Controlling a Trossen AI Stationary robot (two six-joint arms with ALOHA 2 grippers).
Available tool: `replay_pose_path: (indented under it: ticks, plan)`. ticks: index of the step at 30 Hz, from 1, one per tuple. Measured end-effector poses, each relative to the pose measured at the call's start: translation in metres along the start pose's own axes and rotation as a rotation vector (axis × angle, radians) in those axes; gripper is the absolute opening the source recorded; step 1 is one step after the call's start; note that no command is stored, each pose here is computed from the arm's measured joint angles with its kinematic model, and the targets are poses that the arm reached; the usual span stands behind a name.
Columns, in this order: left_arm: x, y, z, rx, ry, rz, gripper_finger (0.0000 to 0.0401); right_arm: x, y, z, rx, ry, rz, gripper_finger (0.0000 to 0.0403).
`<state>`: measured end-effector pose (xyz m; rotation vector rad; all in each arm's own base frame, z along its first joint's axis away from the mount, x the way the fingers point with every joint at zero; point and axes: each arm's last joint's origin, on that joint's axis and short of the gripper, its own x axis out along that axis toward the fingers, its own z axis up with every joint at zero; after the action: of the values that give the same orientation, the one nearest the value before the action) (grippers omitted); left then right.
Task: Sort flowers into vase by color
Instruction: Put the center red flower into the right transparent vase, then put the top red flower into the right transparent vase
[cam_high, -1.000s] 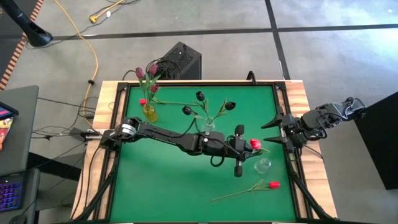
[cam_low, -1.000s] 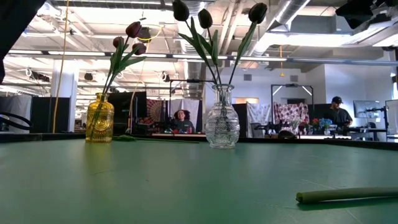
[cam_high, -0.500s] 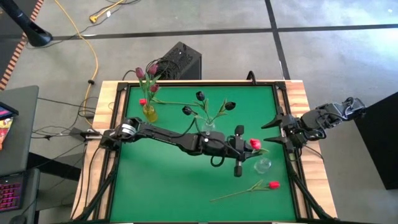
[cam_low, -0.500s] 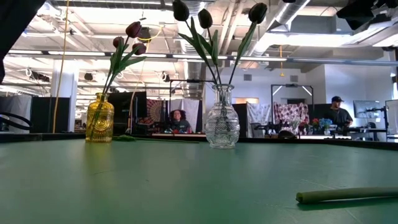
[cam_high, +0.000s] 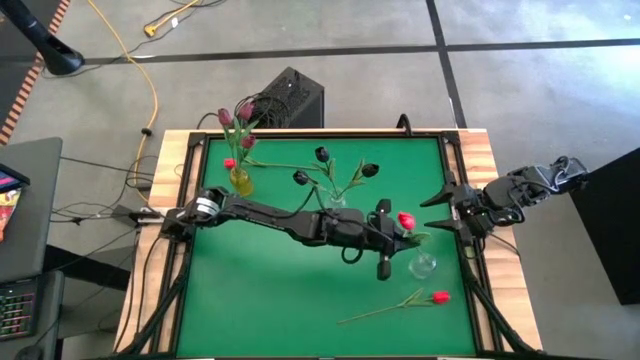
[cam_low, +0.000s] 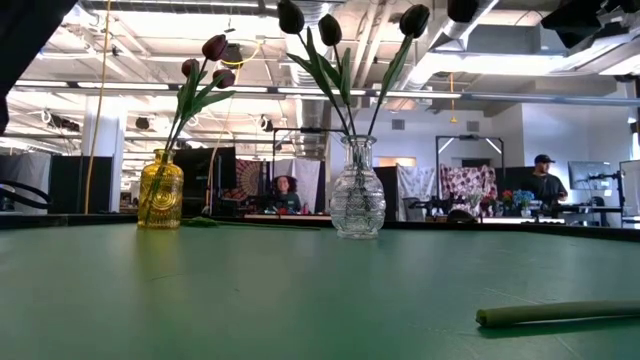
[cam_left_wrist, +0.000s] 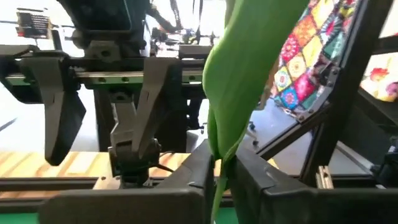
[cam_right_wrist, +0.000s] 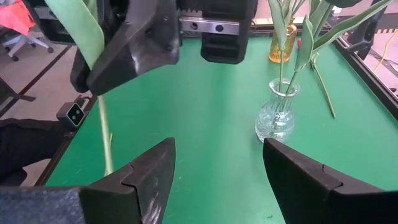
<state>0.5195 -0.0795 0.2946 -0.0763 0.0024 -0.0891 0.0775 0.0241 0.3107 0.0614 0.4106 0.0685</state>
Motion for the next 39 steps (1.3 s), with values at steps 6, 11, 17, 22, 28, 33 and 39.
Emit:
replay_pose_path:
  ticks: [6,11,17,22,28,33,39]
  plan:
    - [0.001,0.010,-0.001,-0.056,0.028,-0.049,0.0097,0.000,0.000,0.000,0.000,0.000,-0.004,0.0270]
    - [0.001,0.019,-0.003,-0.120,0.078,-0.104,0.0141,-0.009,-0.002,0.006,0.007,-0.002,-0.027,0.0270]
    - [0.001,0.019,0.003,-0.082,0.147,-0.110,0.0176,-0.020,-0.003,0.017,0.014,-0.040,-0.024,0.0270]
    - [-0.002,0.018,0.022,-0.043,0.249,-0.104,0.0212,-0.026,-0.004,0.023,0.022,-0.067,-0.022,0.0270]
    - [-0.006,0.017,0.041,-0.020,0.296,-0.146,0.0242,-0.030,-0.005,0.027,0.025,-0.086,-0.035,0.0270]
    - [-0.012,0.019,0.053,-0.003,0.356,-0.140,0.0245,-0.037,-0.006,0.033,0.026,-0.114,-0.033,0.0270]
    - [-0.028,0.030,0.078,0.007,0.462,-0.112,0.0245,-0.046,-0.007,0.041,0.023,-0.154,-0.030,0.0270]
